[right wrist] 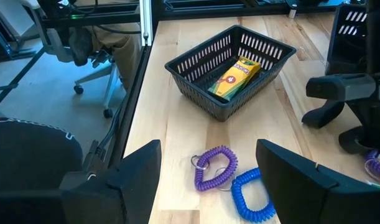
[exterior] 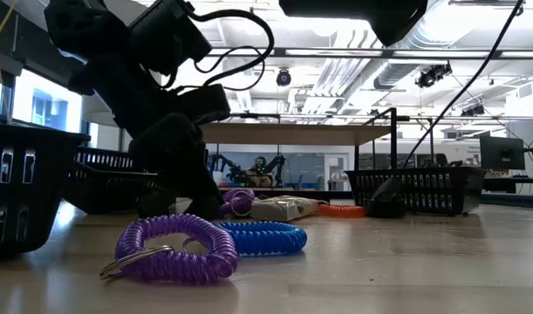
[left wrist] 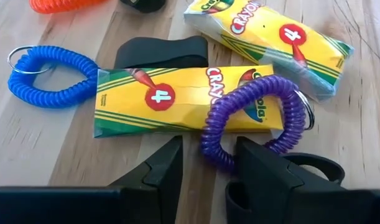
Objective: Pick & Place Office Desk Supplies
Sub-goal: Put the top purple spring keychain into the top right black bin
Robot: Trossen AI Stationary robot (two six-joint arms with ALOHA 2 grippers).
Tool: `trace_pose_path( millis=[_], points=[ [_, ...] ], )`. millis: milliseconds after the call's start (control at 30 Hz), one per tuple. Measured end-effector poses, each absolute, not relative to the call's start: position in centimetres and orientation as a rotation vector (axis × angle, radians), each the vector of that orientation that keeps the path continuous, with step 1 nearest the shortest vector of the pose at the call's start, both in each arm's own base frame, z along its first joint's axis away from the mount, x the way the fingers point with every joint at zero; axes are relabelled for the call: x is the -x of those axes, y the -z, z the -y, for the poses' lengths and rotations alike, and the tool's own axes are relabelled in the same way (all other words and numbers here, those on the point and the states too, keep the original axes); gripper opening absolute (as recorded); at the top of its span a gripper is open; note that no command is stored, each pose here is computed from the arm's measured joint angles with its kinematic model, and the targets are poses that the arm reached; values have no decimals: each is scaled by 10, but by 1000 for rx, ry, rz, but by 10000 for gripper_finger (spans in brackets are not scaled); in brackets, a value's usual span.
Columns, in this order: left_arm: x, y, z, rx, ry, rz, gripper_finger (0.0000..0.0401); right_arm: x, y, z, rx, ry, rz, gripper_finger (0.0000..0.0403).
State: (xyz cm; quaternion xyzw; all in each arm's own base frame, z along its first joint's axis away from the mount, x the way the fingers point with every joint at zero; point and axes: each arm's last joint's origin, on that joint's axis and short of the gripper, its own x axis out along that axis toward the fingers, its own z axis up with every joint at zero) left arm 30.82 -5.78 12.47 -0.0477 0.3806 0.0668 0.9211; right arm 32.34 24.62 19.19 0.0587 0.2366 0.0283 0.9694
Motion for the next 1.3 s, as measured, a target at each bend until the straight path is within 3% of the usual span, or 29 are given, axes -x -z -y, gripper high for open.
trace_pose_path(
  millis=[567, 967, 1300],
  points=[
    [-307, -129, 57, 94, -134, -777, 139, -323, -190, -246, -108, -53, -493, 252],
    [-307, -128, 58, 74, -125, -775, 16, -323, -190, -246, -111, -52, -493, 252],
    [-305, -129, 65, 31, -101, -776, 5, -323, -191, -246, -115, -52, -492, 252]
  ],
)
